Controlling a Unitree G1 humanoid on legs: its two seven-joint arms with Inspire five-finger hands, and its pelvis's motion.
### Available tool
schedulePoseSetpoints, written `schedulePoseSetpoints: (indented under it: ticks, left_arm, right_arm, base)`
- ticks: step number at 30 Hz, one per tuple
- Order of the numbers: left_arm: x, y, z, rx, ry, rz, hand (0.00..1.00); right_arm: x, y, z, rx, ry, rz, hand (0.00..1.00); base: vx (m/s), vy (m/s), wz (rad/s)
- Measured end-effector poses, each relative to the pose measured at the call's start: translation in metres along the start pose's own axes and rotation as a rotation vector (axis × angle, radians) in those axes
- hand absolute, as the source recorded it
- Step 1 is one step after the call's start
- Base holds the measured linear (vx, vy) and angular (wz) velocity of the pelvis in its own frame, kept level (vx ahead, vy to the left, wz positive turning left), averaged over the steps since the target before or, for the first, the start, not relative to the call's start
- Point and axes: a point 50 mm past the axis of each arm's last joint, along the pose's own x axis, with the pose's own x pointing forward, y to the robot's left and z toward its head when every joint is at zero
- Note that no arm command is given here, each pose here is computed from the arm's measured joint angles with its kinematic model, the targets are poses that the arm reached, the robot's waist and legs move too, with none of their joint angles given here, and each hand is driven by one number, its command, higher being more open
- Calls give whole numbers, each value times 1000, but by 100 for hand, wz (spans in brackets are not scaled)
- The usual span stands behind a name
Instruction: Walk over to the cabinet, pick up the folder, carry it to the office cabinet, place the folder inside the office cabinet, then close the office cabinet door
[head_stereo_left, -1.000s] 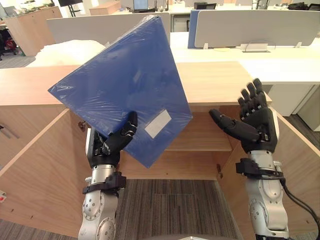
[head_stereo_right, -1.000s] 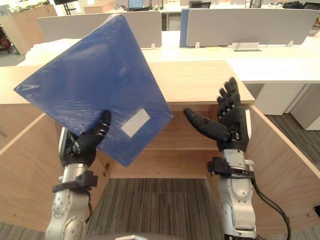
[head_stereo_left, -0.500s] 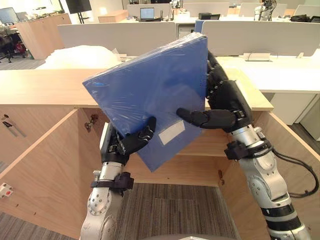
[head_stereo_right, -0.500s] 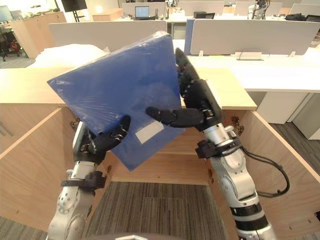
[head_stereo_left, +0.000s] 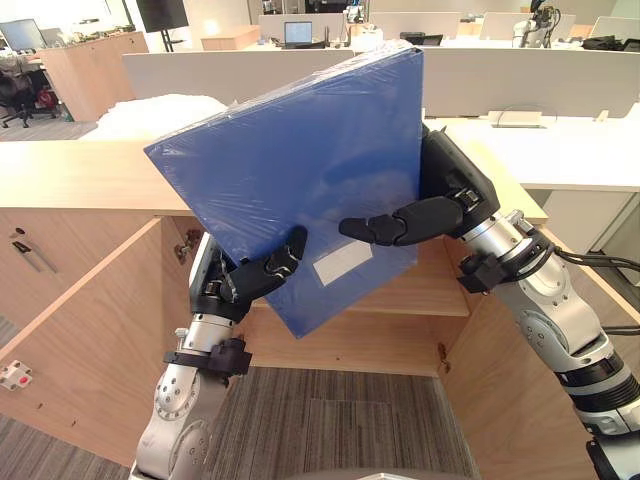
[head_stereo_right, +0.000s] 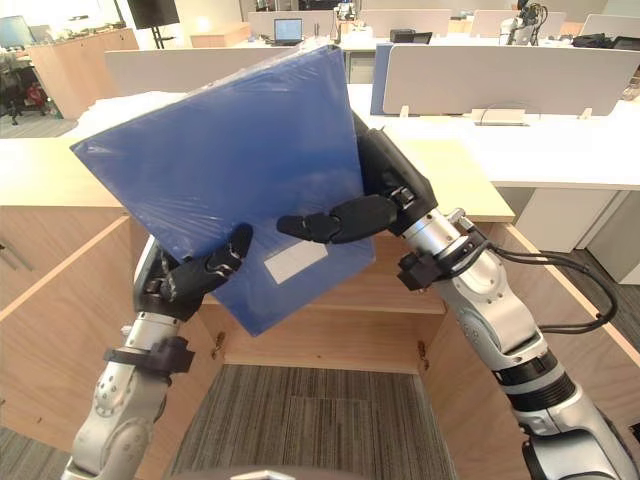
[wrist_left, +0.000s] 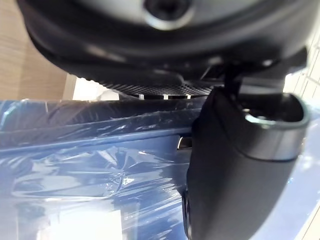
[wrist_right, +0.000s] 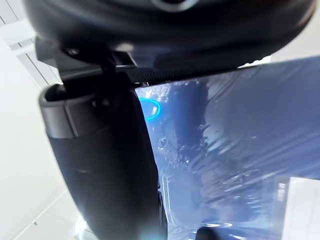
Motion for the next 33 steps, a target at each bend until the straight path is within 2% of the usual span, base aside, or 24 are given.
schedulePoseSetpoints:
  ticks: [3,8,13,14,19,23,28,33]
  left_arm:
    - [4,4,8,-2,12,-109,0]
    - [14,22,21,60,27,-185,0]
    - [19,33,21,35,50,-234,0]
    - [19,35,20,29,58,-242,100]
    - [14,48,-8,1,195,-273,100]
    - [-9,58,-49,12,461,-323,100]
    - [-65,66,-107,96,842,-356,100]
    - [-120,88,-142,252,1152,-293,100]
  right_arm:
    - [-4,-2,-5,-2,58,41,0]
    - [-8,-2,-7,4,99,111,0]
    - [-8,1,-7,9,98,162,0]
    - [-8,2,-8,10,102,169,0]
    - [-13,6,-20,-14,170,172,0]
    - [-25,12,-36,-95,274,219,0]
    - [-28,28,-49,-144,302,251,0]
    - [-27,36,-51,-463,289,233,0]
  base:
    - [-34,3,0]
    - [-49,3,0]
    - [-28,6,1]
    - [0,0,0]
    - [0,0,0]
    - [0,0,0]
    - [-13,3,-2]
    - [-6,-1,0]
